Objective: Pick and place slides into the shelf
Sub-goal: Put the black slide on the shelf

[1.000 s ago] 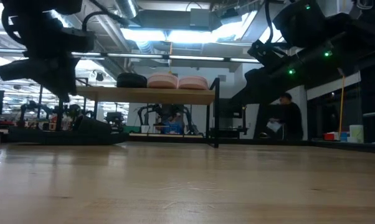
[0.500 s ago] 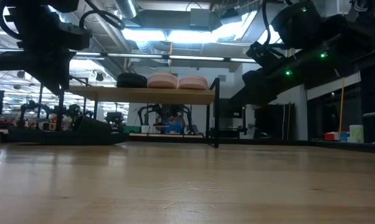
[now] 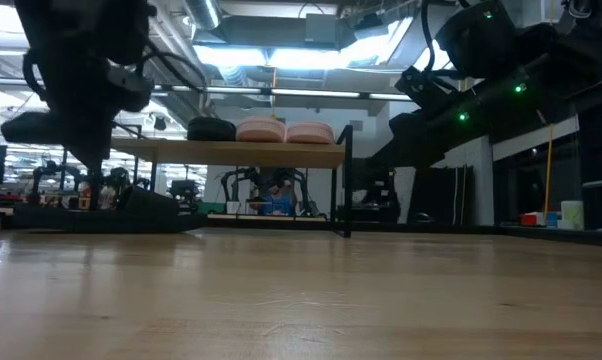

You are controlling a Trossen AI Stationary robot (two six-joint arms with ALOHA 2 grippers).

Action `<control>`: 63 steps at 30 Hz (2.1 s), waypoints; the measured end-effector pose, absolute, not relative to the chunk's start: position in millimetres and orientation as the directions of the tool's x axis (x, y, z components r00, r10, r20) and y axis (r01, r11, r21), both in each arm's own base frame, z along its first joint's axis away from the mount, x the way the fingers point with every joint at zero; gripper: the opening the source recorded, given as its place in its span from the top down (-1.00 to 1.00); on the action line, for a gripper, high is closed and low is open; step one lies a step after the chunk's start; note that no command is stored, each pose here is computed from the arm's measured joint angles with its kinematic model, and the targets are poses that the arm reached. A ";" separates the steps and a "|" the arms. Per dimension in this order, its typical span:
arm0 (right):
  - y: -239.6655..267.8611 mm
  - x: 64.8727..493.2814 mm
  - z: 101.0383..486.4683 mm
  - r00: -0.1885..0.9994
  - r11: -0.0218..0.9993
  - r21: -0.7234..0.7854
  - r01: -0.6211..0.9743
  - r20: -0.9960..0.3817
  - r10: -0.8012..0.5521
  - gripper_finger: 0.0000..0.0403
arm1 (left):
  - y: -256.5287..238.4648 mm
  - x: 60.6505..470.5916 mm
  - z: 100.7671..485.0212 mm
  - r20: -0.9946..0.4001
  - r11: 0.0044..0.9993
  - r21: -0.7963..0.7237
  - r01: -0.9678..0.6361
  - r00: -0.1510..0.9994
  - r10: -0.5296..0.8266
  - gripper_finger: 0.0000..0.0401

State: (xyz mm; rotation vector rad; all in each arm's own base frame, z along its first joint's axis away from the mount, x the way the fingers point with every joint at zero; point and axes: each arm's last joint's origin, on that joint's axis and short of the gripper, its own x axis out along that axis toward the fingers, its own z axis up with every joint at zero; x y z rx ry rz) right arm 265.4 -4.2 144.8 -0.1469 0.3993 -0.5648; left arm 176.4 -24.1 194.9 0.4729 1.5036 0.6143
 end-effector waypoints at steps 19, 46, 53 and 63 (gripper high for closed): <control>-4.2 265.4 144.8 0.770 0.837 -0.243 0.491 -0.327 -0.547 0.88 | -14.3 203.1 174.3 -0.726 0.726 0.687 -0.002 -0.001 0.687 0.37; -4.2 265.4 144.8 0.771 0.837 -0.243 0.490 -0.327 -0.547 0.88 | 3.8 207.1 170.7 -0.753 0.751 0.652 0.107 -0.030 0.657 0.49; -4.2 265.4 144.8 0.770 0.837 -0.243 0.491 -0.327 -0.547 0.88 | 11.9 209.4 170.5 -0.755 0.756 0.652 0.060 -0.034 0.655 0.49; -4.2 265.3 144.7 0.771 0.837 -0.243 0.490 -0.328 -0.547 0.88 | 19.0 210.8 170.3 -0.758 0.759 0.651 0.021 -0.040 0.652 0.49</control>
